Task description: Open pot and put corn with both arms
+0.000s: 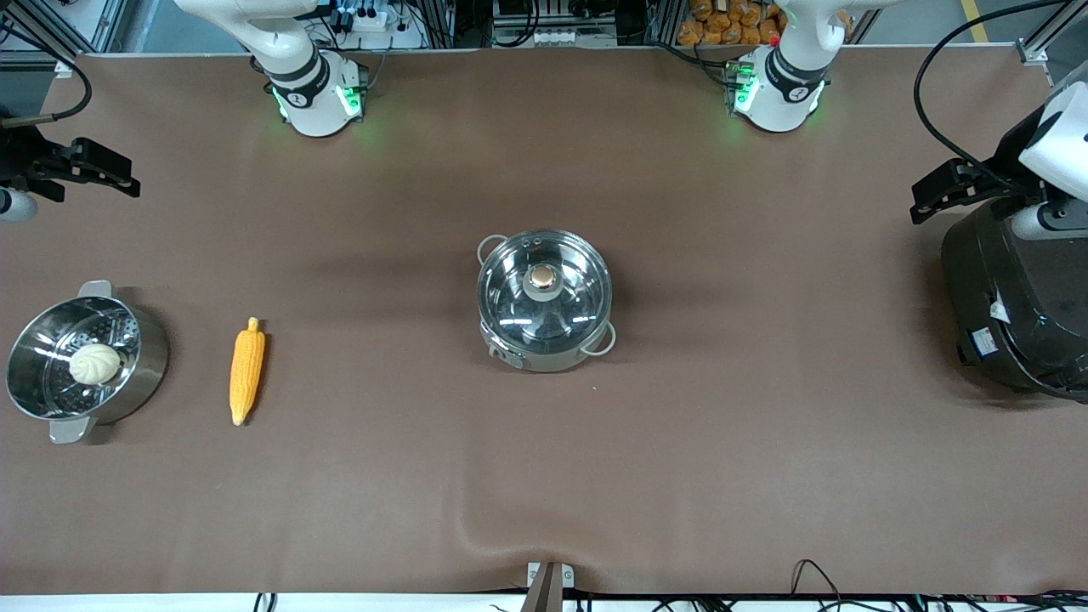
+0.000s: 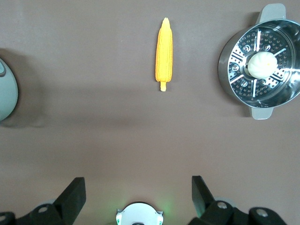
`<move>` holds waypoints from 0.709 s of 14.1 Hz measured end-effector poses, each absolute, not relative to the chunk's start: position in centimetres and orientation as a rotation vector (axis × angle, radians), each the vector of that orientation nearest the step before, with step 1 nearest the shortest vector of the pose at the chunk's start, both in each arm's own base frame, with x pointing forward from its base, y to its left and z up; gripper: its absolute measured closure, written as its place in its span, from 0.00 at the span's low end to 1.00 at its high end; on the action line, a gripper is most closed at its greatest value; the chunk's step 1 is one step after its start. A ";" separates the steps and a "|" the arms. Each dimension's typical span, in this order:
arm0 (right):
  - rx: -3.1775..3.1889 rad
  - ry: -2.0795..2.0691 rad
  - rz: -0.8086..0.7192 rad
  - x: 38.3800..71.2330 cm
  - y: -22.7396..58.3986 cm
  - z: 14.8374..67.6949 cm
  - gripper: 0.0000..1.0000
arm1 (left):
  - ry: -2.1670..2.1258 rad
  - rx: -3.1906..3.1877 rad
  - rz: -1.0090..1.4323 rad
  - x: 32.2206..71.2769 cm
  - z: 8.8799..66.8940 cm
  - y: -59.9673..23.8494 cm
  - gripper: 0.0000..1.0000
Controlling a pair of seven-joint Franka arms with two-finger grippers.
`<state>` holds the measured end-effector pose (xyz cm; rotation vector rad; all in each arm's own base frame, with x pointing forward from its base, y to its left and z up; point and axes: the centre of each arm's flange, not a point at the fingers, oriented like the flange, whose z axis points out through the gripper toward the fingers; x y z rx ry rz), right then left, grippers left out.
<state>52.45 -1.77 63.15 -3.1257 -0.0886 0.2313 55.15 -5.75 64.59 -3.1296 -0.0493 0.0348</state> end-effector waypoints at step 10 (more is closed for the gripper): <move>-3.123 -0.086 0.224 52.8 -1.8 62.3 0.00 | -0.063 -3.140 0.025 55.2 65.0 -5.4 0.00</move>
